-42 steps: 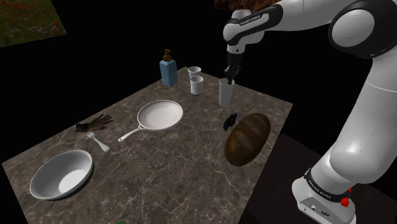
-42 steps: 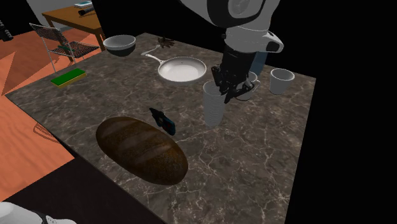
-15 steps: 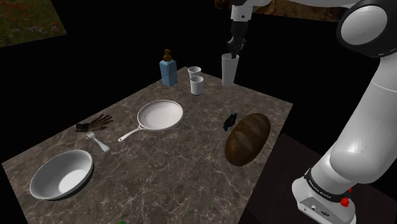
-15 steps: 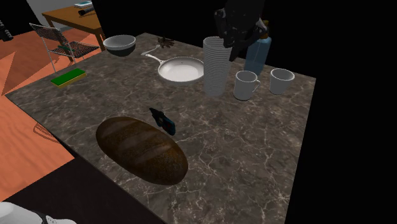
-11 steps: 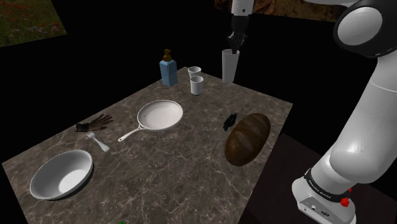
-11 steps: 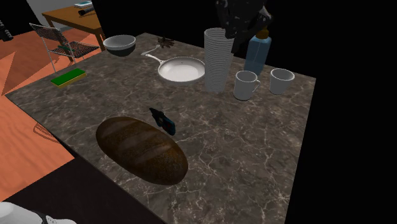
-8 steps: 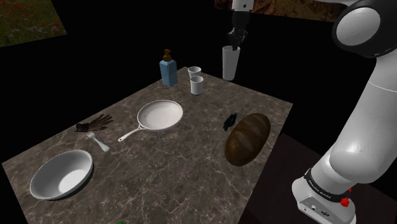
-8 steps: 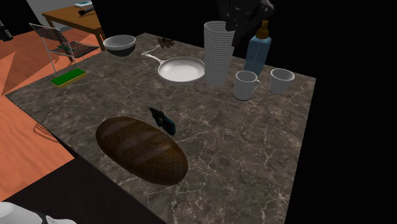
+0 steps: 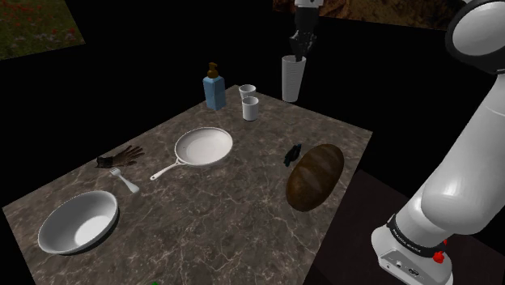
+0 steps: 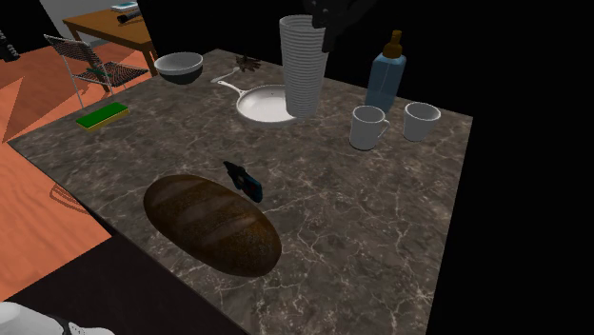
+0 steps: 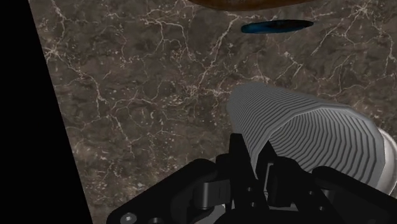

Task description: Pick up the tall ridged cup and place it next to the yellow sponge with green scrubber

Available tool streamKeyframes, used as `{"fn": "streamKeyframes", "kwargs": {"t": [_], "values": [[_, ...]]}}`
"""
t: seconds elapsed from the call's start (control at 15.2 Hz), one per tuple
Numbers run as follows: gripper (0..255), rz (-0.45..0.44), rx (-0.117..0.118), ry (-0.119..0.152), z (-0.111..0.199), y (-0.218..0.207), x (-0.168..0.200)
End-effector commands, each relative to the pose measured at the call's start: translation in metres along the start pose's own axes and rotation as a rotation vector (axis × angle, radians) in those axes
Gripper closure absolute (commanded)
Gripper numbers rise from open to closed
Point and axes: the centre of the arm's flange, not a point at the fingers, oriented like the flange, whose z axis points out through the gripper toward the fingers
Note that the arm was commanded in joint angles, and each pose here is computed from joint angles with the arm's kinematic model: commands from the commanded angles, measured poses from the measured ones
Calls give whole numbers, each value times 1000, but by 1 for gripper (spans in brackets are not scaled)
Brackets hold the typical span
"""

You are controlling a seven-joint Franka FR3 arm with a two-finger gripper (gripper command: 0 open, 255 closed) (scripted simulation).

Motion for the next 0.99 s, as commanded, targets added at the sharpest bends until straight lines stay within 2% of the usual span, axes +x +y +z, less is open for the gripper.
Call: {"fn": "streamKeyframes", "kwargs": {"t": [0.0, 0.92], "values": [[255, 1, 0, 0, 2, -20, -15], [255, 1, 0, 0, 24, -172, -117]]}}
